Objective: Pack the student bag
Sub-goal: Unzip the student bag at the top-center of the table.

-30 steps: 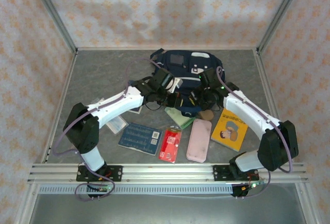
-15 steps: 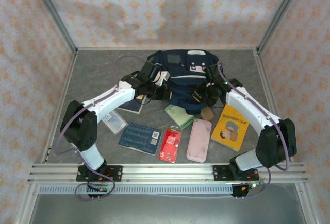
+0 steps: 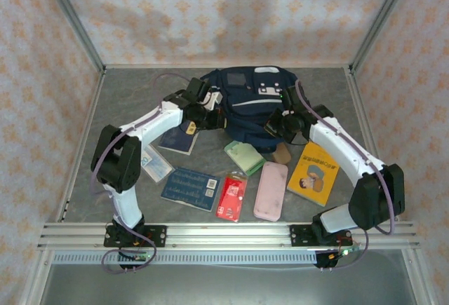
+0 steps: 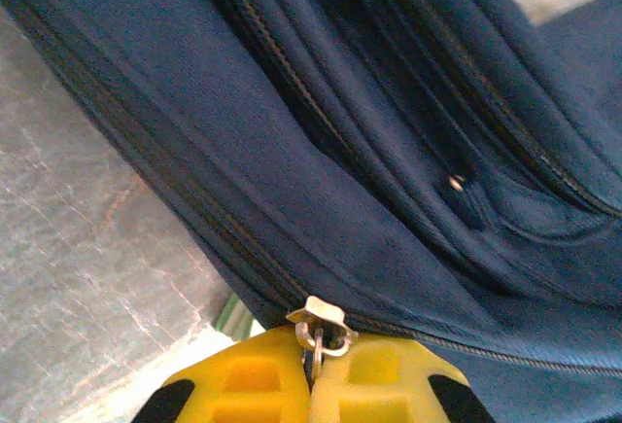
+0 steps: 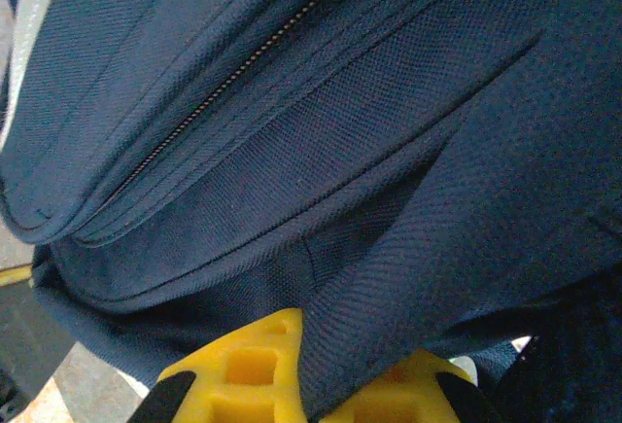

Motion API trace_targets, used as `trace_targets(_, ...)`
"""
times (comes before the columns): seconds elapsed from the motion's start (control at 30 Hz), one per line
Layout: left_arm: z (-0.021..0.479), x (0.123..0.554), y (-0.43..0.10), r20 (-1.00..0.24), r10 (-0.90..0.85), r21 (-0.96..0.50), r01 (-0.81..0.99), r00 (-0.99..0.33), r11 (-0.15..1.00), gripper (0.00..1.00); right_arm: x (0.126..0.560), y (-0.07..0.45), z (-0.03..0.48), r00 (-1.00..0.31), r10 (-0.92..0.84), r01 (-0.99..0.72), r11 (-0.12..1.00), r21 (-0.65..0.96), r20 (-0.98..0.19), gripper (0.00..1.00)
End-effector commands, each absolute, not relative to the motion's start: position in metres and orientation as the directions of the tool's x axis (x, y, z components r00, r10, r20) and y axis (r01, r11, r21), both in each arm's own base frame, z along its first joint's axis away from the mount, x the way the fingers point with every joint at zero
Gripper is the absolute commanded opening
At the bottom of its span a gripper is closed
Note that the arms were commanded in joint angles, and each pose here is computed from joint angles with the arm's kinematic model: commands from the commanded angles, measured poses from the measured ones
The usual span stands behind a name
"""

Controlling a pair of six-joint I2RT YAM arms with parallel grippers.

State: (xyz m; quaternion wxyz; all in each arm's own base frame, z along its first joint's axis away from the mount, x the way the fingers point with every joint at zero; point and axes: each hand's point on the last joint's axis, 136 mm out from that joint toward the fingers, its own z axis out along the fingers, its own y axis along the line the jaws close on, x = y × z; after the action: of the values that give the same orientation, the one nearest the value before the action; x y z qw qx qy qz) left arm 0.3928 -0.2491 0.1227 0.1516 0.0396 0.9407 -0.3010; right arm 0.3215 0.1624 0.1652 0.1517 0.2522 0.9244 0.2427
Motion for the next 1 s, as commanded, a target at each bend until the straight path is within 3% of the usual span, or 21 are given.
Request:
trace_targets(0.0, 0.111, 0.443, -0.187, -0.346, -0.194, -0.463, -0.013, -0.918, 0.886, 0.0, 0.313, 0.142, 0.187, -0.823, 0.518, 0.356, 0.79, 0.499, -0.233, 0.0)
trace_targets(0.97, 0.087, 0.492, -0.123, -0.318, -0.282, -0.408, -0.138, -0.905, 0.903, 0.0, 0.316, 0.139, 0.196, -0.868, 0.392, 0.229, 0.862, 0.452, -0.307, 0.0)
